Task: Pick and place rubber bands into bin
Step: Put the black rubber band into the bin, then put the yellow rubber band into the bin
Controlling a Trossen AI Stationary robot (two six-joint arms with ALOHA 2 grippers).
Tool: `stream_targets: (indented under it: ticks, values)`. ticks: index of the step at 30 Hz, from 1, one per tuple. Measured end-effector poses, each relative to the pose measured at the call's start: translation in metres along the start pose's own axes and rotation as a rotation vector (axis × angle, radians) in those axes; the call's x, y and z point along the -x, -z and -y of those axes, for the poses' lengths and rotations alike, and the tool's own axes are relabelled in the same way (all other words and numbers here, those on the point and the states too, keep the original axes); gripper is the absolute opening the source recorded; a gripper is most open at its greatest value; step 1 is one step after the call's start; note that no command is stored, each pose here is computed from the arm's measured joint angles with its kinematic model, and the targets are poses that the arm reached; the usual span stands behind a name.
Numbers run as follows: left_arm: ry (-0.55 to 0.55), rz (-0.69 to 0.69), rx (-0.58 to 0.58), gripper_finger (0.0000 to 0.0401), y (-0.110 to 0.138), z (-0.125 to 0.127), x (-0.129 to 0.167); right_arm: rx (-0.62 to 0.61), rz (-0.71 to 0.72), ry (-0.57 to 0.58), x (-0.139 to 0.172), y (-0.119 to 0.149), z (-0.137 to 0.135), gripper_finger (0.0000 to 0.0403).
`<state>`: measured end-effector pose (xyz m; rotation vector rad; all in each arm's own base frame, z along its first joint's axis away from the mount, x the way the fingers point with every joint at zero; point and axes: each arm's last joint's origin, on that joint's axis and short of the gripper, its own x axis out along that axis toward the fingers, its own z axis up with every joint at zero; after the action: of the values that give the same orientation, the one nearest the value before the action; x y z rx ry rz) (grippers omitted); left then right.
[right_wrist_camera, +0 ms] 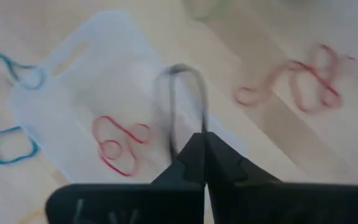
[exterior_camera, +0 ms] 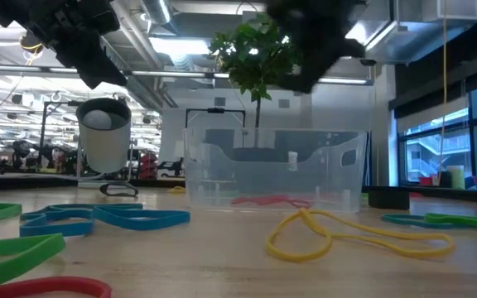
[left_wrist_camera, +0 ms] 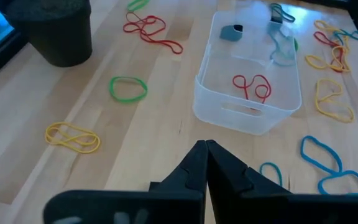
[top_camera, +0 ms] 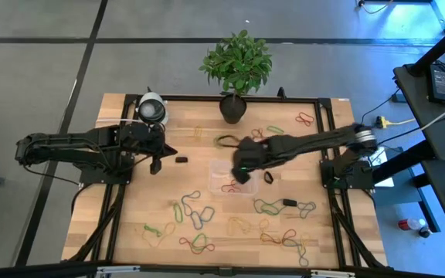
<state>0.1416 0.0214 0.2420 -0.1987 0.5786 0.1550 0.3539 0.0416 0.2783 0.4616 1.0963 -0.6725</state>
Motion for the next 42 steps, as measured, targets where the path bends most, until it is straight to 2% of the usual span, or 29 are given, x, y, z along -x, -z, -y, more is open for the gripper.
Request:
stream_targets:
  ticks: [6,14,18,24,29,33,38,42]
  values:
    - [0.000,-0.001,0.000,0.0003,0.000,0.000,0.000,0.069,-0.073,0.004,-0.041,-0.012,-0.036,0.0000]
    - [0.000,-0.001,0.000,0.0001,0.000,0.000,0.000,0.101,-0.191,0.033,-0.088,-0.001,-0.050,0.0016]
    - [0.000,-0.001,0.000,0.0004,0.000,0.000,0.000,0.089,-0.210,0.036,-0.101,0.002,-0.054,0.0036]
    - [0.000,-0.001,0.000,0.0005,0.000,0.000,0.000,0.102,-0.205,0.010,-0.102,0.001,-0.056,0.0088]
    - [-0.001,-0.001,0.000,0.0005,0.000,0.000,0.000,0.120,-0.203,0.006,-0.096,-0.001,-0.053,0.0127]
    - [-0.001,-0.001,0.000,0.0006,0.000,0.000,0.000,0.163,-0.158,-0.027,-0.072,-0.007,-0.048,0.0132]
    - [-0.001,0.000,0.000,0.0006,0.000,0.000,0.000,0.203,-0.047,-0.075,-0.025,-0.018,-0.033,0.0096]
    - [-0.001,0.000,0.000,0.0006,0.000,0.000,0.000,0.219,0.018,-0.120,0.005,-0.016,-0.012,0.0040]
